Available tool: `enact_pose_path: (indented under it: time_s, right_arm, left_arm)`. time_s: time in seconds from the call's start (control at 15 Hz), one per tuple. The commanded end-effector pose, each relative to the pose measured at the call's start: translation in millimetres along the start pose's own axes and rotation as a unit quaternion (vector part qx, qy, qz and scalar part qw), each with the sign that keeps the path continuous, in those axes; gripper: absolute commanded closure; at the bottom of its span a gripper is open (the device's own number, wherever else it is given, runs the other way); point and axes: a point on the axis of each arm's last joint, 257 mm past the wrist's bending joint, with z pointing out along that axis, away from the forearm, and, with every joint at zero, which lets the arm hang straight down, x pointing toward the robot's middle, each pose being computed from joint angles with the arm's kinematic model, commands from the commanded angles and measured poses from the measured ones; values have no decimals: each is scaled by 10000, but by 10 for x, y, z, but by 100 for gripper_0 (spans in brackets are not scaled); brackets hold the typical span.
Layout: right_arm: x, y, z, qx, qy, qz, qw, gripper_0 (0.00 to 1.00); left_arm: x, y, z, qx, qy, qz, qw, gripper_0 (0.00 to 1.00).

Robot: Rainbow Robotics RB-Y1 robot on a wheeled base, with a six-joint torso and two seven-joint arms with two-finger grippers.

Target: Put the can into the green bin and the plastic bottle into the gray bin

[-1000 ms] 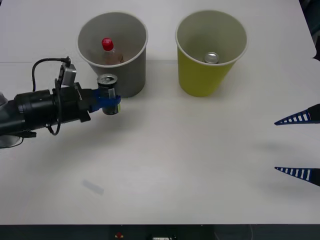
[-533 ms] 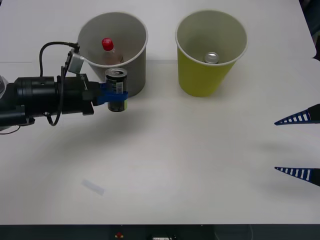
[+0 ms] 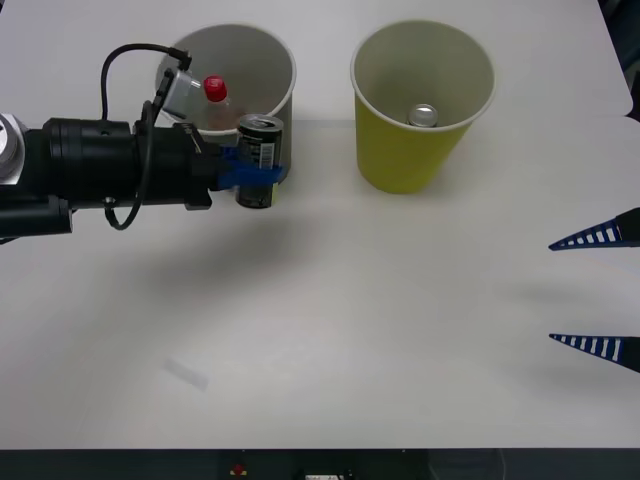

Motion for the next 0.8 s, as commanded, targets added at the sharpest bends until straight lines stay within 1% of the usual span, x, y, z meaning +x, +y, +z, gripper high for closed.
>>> enact_pose_path:
  time_s: [0.07,0.2,0.27,0.33,0.47,0.53,0.67,0.8]
  right_arm:
    - [0,0,0,0,0,0,10000,0]
    - [0,0,0,0,0,0,10000,0]
    - [0,0,0,0,0,0,10000,0]
    - [0,0,0,0,0,0,10000,0]
    - [0,0,0,0,0,0,10000,0]
    - [0,0,0,0,0,0,10000,0]
    - [0,0,0,0,0,0,10000,0]
    - [0,0,0,0,0,0,10000,0]
  left_arm:
    - [-137,-48,114,-113,81,-50,9999,100]
    - [-284,-94,230,-174,105,-54,9998,100]
    - [-335,-128,297,-168,166,-79,9997,100]
    - [-414,-133,356,-222,210,-97,9995,100]
    - [-557,-152,474,-310,295,-48,9991,100]
    - [-624,-138,543,-372,366,-3,9986,100]
    - [-748,-92,696,-446,523,205,9974,100]
    - [-917,-56,829,-481,617,306,9965,100]
